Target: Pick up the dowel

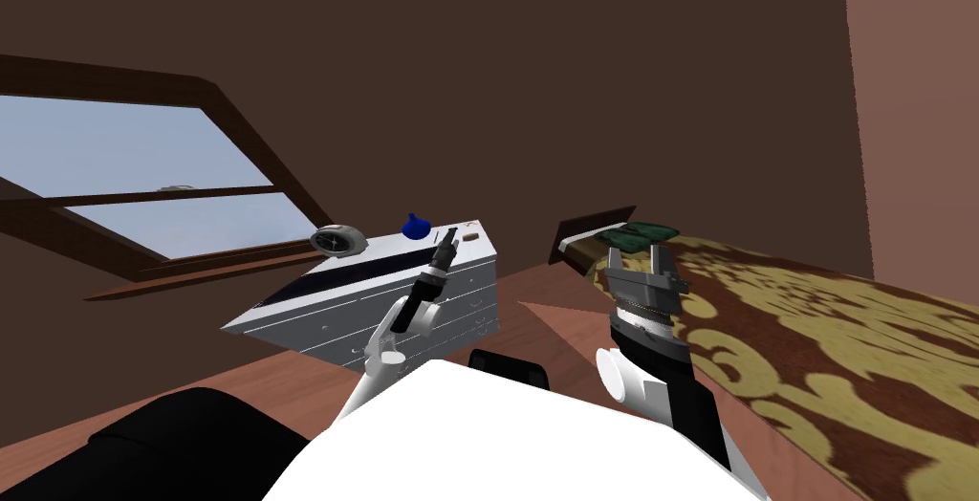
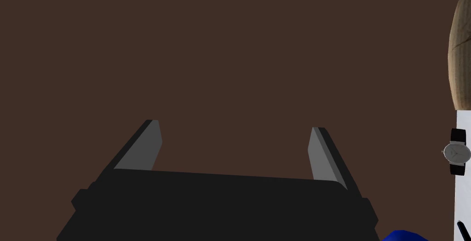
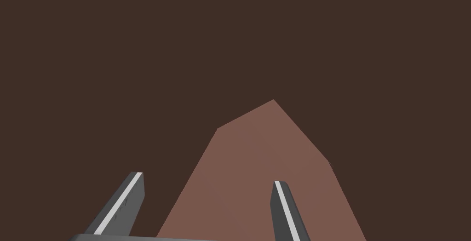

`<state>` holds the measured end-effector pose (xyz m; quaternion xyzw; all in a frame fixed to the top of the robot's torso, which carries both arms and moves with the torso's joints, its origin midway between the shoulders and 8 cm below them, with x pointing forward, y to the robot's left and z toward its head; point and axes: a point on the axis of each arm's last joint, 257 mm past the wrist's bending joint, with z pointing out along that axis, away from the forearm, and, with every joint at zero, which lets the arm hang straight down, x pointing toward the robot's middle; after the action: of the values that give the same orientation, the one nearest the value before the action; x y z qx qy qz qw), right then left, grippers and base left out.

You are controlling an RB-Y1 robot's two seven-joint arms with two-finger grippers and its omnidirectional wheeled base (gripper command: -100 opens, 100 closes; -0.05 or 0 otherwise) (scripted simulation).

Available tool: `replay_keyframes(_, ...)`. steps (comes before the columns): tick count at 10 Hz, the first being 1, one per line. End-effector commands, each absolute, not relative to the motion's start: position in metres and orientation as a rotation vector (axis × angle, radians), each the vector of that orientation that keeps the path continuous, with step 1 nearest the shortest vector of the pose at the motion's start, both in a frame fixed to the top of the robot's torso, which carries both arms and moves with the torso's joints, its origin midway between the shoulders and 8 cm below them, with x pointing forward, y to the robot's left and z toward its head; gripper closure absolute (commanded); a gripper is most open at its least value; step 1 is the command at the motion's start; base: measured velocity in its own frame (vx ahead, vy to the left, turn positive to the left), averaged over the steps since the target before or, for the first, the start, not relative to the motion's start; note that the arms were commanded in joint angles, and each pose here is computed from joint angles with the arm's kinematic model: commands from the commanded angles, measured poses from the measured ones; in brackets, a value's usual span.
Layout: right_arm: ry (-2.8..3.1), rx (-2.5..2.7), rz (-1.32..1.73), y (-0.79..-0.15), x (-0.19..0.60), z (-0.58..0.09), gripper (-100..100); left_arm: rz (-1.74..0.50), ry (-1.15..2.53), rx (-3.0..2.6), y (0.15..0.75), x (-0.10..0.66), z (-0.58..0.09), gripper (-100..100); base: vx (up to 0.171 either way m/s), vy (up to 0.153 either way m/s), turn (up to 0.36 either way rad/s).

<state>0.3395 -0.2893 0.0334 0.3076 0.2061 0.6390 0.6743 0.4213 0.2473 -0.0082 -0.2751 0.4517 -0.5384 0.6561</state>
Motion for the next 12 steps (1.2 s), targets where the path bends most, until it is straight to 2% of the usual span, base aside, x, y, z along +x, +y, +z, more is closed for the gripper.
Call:
replay_keyframes(1, 0.464, 0.692, 1.438, -0.289, 0.340, 0.033, 0, -1.200, 1.054, -0.641, 0.250, 0.429, -0.013, -100, -0.017, -0.044, -0.011)
replay_keyframes(12, 0.464, 0.692, 1.438, -0.289, 0.340, 0.033, 0, -1.068, 1.198, -0.725, 0.274, 0.473, -0.024, -100, -0.012, -0.035, -0.006)
